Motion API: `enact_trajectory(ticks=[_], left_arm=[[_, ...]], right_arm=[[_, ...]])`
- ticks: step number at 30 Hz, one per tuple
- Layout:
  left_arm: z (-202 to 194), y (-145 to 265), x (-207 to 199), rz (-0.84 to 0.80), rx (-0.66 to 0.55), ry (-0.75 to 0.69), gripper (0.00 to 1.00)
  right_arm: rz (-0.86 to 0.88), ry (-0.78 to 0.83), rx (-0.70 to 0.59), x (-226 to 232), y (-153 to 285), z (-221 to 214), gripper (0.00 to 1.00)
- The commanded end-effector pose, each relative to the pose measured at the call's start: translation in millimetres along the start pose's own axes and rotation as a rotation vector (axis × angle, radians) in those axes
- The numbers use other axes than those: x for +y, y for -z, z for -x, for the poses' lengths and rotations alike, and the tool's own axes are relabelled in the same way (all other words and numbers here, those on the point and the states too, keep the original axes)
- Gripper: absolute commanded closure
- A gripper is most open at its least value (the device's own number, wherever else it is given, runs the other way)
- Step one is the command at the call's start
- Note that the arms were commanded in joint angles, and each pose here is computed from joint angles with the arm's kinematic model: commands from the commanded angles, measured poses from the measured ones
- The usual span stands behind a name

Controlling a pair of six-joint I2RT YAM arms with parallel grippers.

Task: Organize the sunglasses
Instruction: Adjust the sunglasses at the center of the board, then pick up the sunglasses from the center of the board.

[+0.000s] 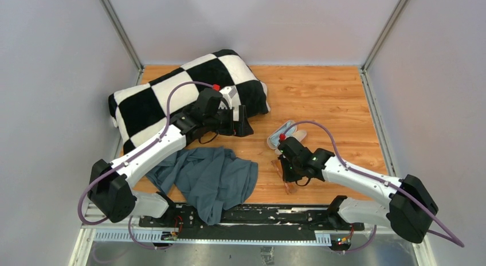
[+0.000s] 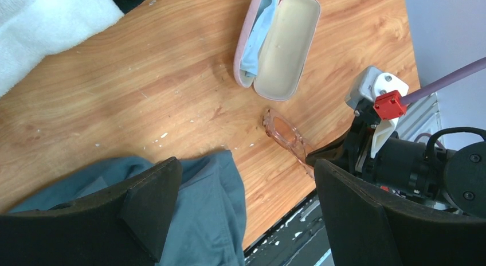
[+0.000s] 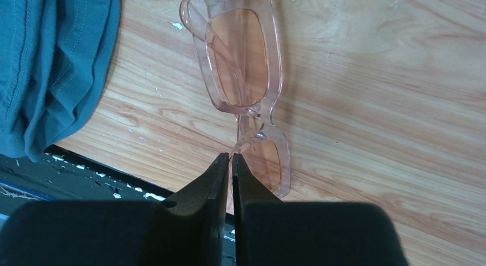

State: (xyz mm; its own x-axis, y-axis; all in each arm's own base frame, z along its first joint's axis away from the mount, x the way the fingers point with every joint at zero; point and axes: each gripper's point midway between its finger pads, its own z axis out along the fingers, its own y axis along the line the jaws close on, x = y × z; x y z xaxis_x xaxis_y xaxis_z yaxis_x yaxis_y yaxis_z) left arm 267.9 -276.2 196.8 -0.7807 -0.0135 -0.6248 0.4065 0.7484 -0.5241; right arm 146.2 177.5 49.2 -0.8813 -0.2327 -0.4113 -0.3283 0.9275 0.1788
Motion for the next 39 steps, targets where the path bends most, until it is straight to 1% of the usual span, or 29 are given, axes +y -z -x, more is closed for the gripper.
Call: enact_trajectory(ticks=[1,7,12,15,17,19,21,23,25,28,31,34,39], left_arm=[[0.3,-2.9,-3.3,-0.015,-0.001,0.001,0.07],[0.2,-2.5,-3.3,-0.015,0.000,0.000,0.07],[-1.9,-3.5,-1.2,-0.010,0.005,-0.001,0.07],[-3.3,-3.8,-1.8,-0.019,0.006,-0.007,0.06],[-2.4,-2.9,-0.8,-0.013,-0.004,-0.006,0.02],[-1.9,-2.6,0.6,-0.008,-0.013,-0.008,0.01],[-2.9,-4.7,1.2,-0.012,-0.009,-0.020,0.00],[-6.1,-9.3,0.9,-0.022,0.010,-0.024,0.00],[-8.5,-15.7,-0.3,-0.040,0.024,-0.025,0.00],[-12.4,-23.2,-1.3,-0.053,0.049,-0.017,0.00],[-13.8,-26.8,-1.8,-0.062,0.059,-0.010,0.00],[-14.0,-27.4,-1.0,-0.059,0.059,-0.011,0.00],[-16.4,-27.9,1.8,-0.048,0.064,-0.006,0.01]], right_arm=[[0.010,0.017,0.029,6.6,-3.1,-7.3,0.90],[0.026,0.038,0.043,21.1,-9.1,-9.7,0.89],[0.046,0.061,0.046,34.1,-9.5,-9.2,0.82],[0.064,0.077,0.026,39.8,-0.7,-2.5,0.80],[0.060,0.086,-0.014,38.2,9.9,5.8,0.76],[0.033,0.098,-0.072,31.1,21.5,16.6,0.68],[-0.010,0.107,-0.131,19.9,29.4,26.1,0.62],[-0.032,0.111,-0.162,10.8,32.5,30.9,0.55],[-0.032,0.108,-0.149,2.8,31.3,31.1,0.51],[-0.002,0.115,-0.101,-3.0,23.4,26.9,0.39],[0.046,0.146,-0.044,2.7,17.0,22.6,0.33],[0.087,0.162,-0.005,12.9,11.6,22.1,0.32],[0.061,0.122,0.042,14.1,-3.9,21.6,0.39]])
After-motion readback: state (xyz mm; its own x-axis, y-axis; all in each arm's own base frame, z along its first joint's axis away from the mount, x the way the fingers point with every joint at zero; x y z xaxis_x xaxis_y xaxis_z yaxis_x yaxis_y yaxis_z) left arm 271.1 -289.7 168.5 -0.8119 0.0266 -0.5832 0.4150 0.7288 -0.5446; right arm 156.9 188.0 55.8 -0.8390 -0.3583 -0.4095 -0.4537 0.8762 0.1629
